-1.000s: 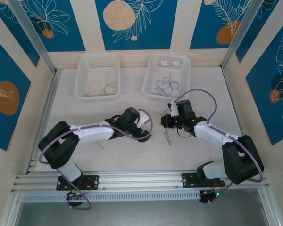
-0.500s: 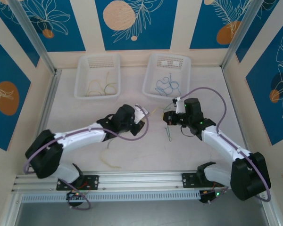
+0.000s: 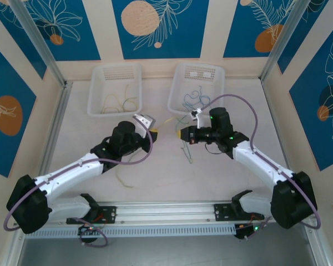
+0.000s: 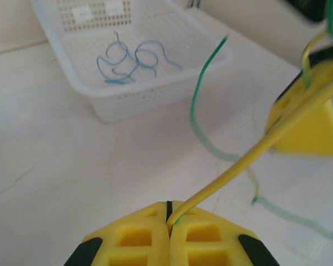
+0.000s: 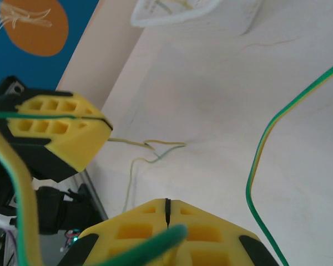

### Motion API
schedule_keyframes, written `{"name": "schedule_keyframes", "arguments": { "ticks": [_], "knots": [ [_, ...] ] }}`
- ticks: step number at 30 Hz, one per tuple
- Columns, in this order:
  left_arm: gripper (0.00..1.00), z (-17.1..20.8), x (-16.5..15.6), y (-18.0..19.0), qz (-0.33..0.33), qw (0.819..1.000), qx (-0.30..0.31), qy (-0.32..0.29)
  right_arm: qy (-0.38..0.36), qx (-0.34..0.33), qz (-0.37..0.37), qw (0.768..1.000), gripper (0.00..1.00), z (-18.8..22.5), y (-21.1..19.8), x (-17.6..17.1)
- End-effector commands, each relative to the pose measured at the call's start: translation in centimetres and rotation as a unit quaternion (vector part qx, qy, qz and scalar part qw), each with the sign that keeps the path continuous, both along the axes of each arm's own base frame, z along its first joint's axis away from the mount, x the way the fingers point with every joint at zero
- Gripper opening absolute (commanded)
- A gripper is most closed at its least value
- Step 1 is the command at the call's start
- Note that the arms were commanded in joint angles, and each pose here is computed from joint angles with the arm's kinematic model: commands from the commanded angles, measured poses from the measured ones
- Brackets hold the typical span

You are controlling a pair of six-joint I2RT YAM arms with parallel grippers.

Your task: Untangle the cables

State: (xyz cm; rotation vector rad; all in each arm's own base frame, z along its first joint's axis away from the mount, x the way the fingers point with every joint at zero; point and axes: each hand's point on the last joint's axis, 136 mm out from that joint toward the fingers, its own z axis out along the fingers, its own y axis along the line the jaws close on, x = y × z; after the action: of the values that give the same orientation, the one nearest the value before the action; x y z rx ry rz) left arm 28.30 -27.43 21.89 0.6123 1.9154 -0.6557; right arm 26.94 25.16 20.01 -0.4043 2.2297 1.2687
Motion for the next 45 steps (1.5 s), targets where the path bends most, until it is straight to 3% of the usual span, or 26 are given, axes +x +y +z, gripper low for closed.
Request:
{"name": "schedule_keyframes", "arguments": {
  "ticks": [1,11,21,30,40,45],
  "knots": [
    [0.0,6.6,1.1,-1.7,-0.009,0.993,-0.111,-0.044,-0.01,0.036,0.026,0.999,0.0,1.2,2.2,0.3],
    [0.0,12.9,1.7,-2.4,-0.025,0.981,-0.18,-0.066,-0.025,0.05,0.065,0.996,0.0,3.2,6.8,2.2],
    [0.0,16.3,2.4,-0.1,0.01,0.965,-0.246,-0.094,0.015,0.017,0.064,0.998,0.0,-3.1,8.5,2.4],
    [0.0,16.6,2.9,0.2,0.018,0.962,-0.253,-0.1,0.03,-0.018,0.081,0.996,0.0,-6.8,10.0,1.8],
    [0.0,14.8,3.5,1.5,0.045,0.97,-0.22,-0.098,0.006,-0.023,0.091,0.996,0.0,-5.3,10.0,1.2],
    [0.0,12.3,3.3,3.1,0.069,0.979,-0.178,-0.073,-0.022,-0.028,0.096,0.995,0.41,-3.0,8.8,0.5]
  ]
}}
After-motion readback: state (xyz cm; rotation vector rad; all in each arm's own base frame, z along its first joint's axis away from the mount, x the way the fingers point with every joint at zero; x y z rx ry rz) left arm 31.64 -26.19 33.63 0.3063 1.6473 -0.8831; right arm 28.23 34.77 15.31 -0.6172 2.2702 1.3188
